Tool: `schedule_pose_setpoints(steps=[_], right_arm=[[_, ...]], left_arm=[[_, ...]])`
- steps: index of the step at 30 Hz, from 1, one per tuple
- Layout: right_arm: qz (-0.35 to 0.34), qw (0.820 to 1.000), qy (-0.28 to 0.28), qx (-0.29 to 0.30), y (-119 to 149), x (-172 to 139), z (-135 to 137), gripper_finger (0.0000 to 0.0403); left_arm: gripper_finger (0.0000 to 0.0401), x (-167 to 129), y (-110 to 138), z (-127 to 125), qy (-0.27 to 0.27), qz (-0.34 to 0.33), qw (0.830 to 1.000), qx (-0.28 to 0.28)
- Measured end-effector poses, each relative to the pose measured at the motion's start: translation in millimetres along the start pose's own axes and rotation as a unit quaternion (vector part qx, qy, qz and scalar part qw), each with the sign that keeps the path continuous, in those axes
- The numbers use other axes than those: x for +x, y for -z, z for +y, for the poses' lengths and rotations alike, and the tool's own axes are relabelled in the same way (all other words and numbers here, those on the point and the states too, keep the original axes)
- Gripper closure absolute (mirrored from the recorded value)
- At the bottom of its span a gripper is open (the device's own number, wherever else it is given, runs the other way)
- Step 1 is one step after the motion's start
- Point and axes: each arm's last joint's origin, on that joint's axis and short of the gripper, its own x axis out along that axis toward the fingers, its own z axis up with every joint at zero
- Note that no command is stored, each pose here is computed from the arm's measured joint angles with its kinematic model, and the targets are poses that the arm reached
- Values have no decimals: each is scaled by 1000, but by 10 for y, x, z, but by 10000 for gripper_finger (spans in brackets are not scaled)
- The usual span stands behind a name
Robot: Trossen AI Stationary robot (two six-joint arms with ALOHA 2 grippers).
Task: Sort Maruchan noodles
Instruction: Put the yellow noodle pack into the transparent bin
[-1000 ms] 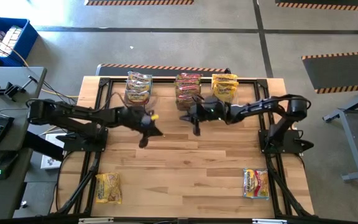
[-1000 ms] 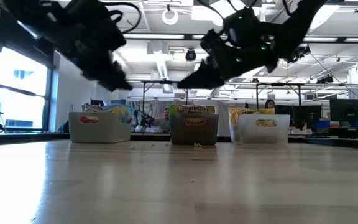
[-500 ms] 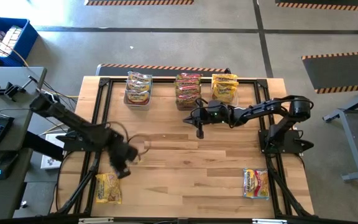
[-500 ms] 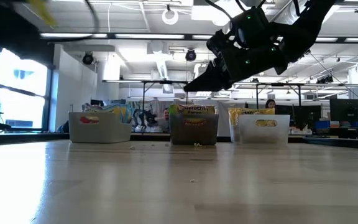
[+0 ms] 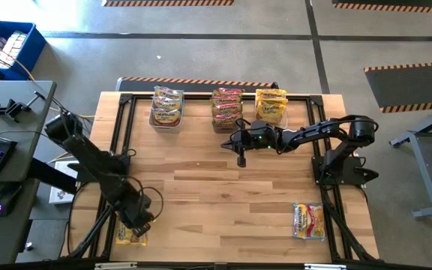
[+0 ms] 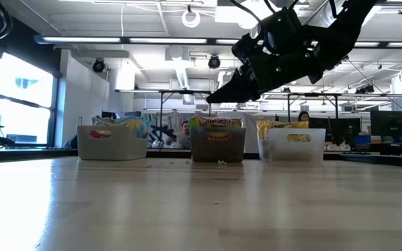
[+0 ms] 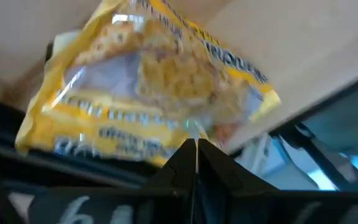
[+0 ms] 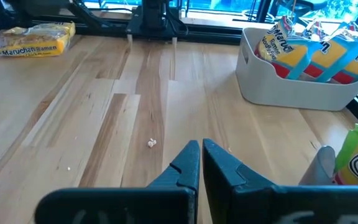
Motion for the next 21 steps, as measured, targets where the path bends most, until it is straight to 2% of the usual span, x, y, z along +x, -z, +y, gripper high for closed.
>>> schedule_pose_setpoints(steps=[4,8,13,17,21], right_arm=[[-2,1000,0,0,-3,0,0,399],[-3,1000,0,0,-5,0,-1,399],[-4,1000,0,0,-8,0,-1,399],[-4,1000,0,0,-8,0,-1,399],[-4,1000,0,0,-8,0,-1,399]], left_arm=[[392,150,-58,-10,-30,-35,999,-3],[392,209,-159,-45,-42,-60,997,17],[392,140,-379,-97,-28,-133,988,74],[392,16,-651,-146,-24,-245,960,134],[392,-104,-956,-153,-48,-354,915,187]])
